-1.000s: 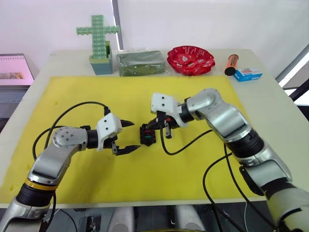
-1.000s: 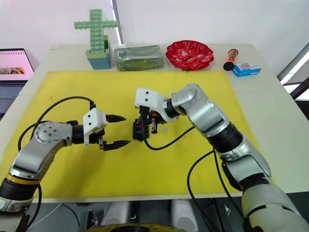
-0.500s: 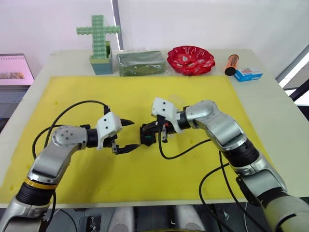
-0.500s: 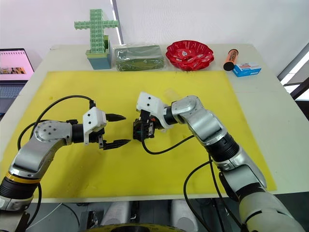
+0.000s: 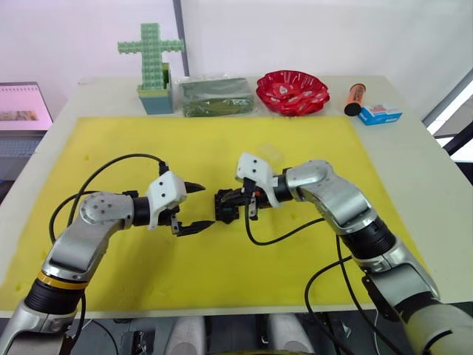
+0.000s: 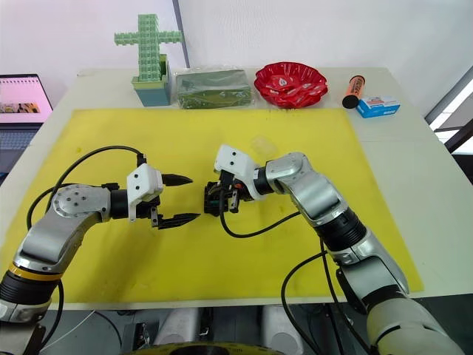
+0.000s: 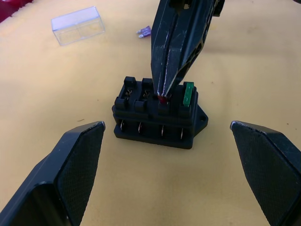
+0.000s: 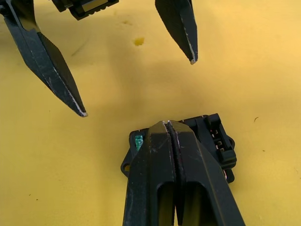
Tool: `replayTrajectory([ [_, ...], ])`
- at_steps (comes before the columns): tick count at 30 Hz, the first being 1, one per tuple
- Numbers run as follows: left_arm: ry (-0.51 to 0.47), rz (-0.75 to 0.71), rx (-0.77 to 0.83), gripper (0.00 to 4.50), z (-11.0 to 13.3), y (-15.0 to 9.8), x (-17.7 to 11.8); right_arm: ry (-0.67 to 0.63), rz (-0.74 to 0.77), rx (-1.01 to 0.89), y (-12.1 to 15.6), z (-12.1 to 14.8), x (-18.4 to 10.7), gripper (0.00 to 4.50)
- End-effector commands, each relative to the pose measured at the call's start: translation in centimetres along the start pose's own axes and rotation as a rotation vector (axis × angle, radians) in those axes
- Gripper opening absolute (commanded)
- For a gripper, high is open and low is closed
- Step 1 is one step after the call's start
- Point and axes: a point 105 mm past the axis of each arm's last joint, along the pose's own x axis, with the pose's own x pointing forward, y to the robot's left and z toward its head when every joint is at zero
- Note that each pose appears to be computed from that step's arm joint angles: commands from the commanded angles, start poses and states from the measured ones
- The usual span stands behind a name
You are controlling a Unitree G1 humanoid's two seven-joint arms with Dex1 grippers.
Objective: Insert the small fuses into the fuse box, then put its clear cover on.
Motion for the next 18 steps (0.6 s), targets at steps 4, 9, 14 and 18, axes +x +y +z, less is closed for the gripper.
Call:
replayTrajectory([
  [4,-0.024,0.024,0.032,4.5,1.0,0.5,-0.5,0.047,0.0,0.053,-0.1,-2.7,0.5,0.04],
  [9,-0.025,0.023,0.032,4.5,1.1,0.5,-0.4,0.087,0.001,0.085,0.0,-4.3,1.1,0.04],
  [14,-0.027,0.024,0.033,4.5,1.1,0.5,-0.4,0.121,0.01,0.104,0.2,-5.6,1.5,0.04],
  [18,-0.028,0.028,0.033,4.5,1.1,0.6,-0.4,0.116,0.007,0.1,0.0,-5.5,1.3,0.04],
])
